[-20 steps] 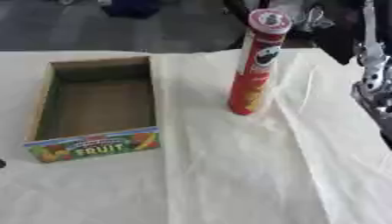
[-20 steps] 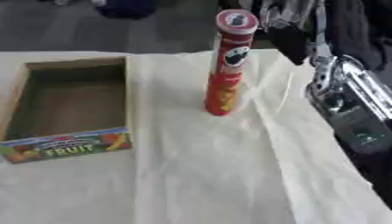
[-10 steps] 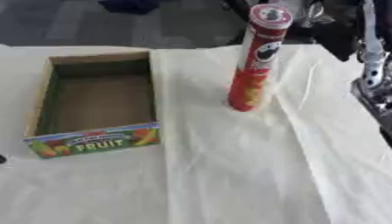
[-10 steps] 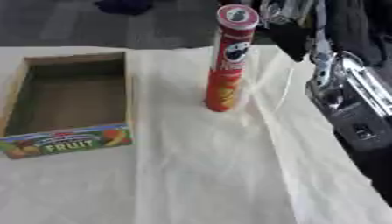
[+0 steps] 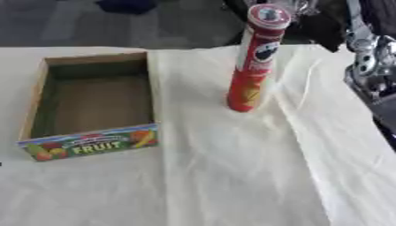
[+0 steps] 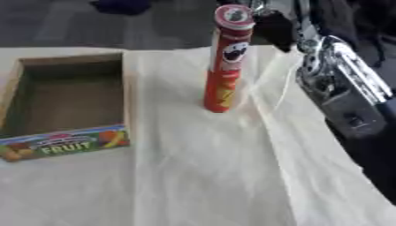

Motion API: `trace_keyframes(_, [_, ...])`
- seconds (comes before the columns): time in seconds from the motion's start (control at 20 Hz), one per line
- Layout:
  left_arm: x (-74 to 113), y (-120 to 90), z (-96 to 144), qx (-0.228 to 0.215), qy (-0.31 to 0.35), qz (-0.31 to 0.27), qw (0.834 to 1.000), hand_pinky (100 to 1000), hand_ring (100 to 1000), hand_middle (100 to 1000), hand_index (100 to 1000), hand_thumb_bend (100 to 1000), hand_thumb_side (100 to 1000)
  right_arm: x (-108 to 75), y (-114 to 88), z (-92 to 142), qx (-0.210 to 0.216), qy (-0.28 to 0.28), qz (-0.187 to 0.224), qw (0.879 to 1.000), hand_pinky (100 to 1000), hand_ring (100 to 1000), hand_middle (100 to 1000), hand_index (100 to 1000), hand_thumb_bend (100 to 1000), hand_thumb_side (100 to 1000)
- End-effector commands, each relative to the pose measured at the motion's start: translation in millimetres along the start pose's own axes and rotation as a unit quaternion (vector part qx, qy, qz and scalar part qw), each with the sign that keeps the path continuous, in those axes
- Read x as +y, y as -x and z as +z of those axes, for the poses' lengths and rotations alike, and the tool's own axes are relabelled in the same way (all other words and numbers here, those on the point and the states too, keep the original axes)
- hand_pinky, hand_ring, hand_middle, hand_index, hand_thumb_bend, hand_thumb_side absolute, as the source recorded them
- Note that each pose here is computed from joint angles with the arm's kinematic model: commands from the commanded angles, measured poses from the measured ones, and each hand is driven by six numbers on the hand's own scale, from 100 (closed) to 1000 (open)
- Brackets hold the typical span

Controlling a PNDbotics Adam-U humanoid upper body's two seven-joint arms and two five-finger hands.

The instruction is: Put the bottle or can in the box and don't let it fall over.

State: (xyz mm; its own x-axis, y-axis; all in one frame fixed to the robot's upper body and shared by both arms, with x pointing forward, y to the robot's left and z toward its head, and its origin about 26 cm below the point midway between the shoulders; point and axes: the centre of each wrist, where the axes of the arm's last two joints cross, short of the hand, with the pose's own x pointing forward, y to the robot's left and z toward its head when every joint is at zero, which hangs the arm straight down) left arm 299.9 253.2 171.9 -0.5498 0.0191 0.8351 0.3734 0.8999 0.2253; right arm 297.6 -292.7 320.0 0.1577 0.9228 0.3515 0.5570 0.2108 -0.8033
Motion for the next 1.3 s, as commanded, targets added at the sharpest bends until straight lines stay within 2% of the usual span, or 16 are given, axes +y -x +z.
trace_keyframes(0.05, [1.5, -5, -1, -0.006, 0.005, -0.008, 1.0, 537, 877, 852, 815, 156, 791, -17.1, -6, -2, -0.004, 0.003, 0.025, 1.0, 762, 944, 960, 979, 100, 907])
trace_keyframes(0.4, [0.8, -3, 0, -0.002, 0.007, -0.007, 1.0, 537, 878, 852, 815, 159, 794, -23.9, -15, -11, 0.006, -0.018, 0.06, 0.998, 797, 961, 974, 993, 100, 998])
trace_keyframes(0.9, [0.2, -2, 0, 0.001, 0.009, -0.005, 1.0, 535, 878, 851, 815, 163, 800, -7.6, -28, -22, 0.027, -0.034, 0.097, 0.994, 825, 967, 973, 977, 100, 1000])
trace_keyframes(1.3, [-0.3, -2, -1, 0.002, 0.012, -0.004, 1.0, 535, 878, 851, 815, 166, 804, -2.9, -41, -22, 0.021, -0.06, 0.095, 0.993, 822, 965, 976, 979, 100, 1000])
